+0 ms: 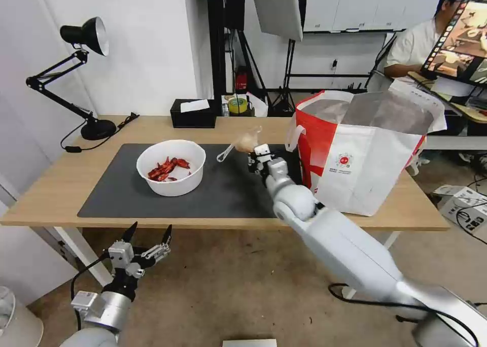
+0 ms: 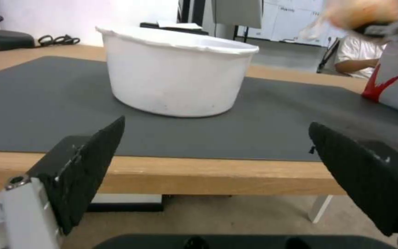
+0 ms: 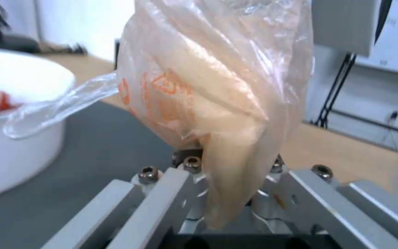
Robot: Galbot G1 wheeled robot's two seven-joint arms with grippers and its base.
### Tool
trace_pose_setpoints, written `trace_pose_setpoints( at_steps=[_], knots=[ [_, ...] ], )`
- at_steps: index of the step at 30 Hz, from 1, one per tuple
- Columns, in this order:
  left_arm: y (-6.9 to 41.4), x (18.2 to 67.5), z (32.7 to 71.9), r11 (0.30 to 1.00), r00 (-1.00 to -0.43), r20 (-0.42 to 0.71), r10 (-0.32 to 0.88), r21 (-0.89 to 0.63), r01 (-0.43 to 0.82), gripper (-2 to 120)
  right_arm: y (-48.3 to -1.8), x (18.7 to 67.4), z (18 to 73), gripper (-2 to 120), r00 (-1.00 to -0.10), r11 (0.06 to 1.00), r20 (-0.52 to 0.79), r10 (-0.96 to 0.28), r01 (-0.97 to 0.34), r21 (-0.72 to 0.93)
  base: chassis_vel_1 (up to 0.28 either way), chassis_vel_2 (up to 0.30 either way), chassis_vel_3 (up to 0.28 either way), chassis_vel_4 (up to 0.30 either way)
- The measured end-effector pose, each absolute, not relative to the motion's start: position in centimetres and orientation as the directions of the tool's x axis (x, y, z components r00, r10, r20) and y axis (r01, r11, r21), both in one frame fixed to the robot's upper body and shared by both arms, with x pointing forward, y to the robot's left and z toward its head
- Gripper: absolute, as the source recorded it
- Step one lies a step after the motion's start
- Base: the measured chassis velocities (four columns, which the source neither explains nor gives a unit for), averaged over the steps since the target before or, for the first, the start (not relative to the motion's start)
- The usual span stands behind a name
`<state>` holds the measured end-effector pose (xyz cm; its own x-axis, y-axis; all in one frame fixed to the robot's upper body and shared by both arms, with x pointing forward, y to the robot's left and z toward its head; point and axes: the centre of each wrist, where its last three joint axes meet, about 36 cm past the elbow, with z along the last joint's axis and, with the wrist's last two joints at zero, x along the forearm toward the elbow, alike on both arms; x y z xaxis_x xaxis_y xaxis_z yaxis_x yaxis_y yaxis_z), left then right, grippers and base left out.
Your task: Pick up the trash from the table and place it into the takeout bag.
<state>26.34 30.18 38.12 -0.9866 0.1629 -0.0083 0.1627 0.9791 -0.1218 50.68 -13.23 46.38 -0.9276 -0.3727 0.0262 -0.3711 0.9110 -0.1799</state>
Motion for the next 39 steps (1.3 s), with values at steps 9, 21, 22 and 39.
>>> trace_pose_setpoints(
  at_steps=[9,21,22,39],
  knots=[
    [29.9,26.3,38.2,0.979,-0.987,-0.015,0.161,-0.125,0.161,100,-16.7,47.7,48.5,7,-0.901,0.912,-0.17,-0.4,-0.372,-0.175,0.0,0.0,0.0,0.0],
    [29.4,26.0,38.5,0.978,-0.986,-0.017,0.167,-0.127,0.168,100,-20.8,47.8,56.1,7,-0.944,0.984,-0.29,-0.155,-0.123,-0.126,0.0,0.0,0.0,0.0],
    [29.3,26.0,38.5,0.977,-0.986,-0.016,0.167,-0.129,0.168,100,-21.5,47.9,57.1,7,-0.95,0.988,-0.288,-0.12,-0.085,-0.132,0.0,0.0,0.0,0.0],
    [28.9,25.7,38.5,0.977,-0.986,-0.013,0.169,-0.13,0.169,100,-25.7,48.5,59.7,13,-0.986,0.977,-0.15,0.073,0.101,-0.186,0.0,0.0,0.0,0.0]
  ],
)
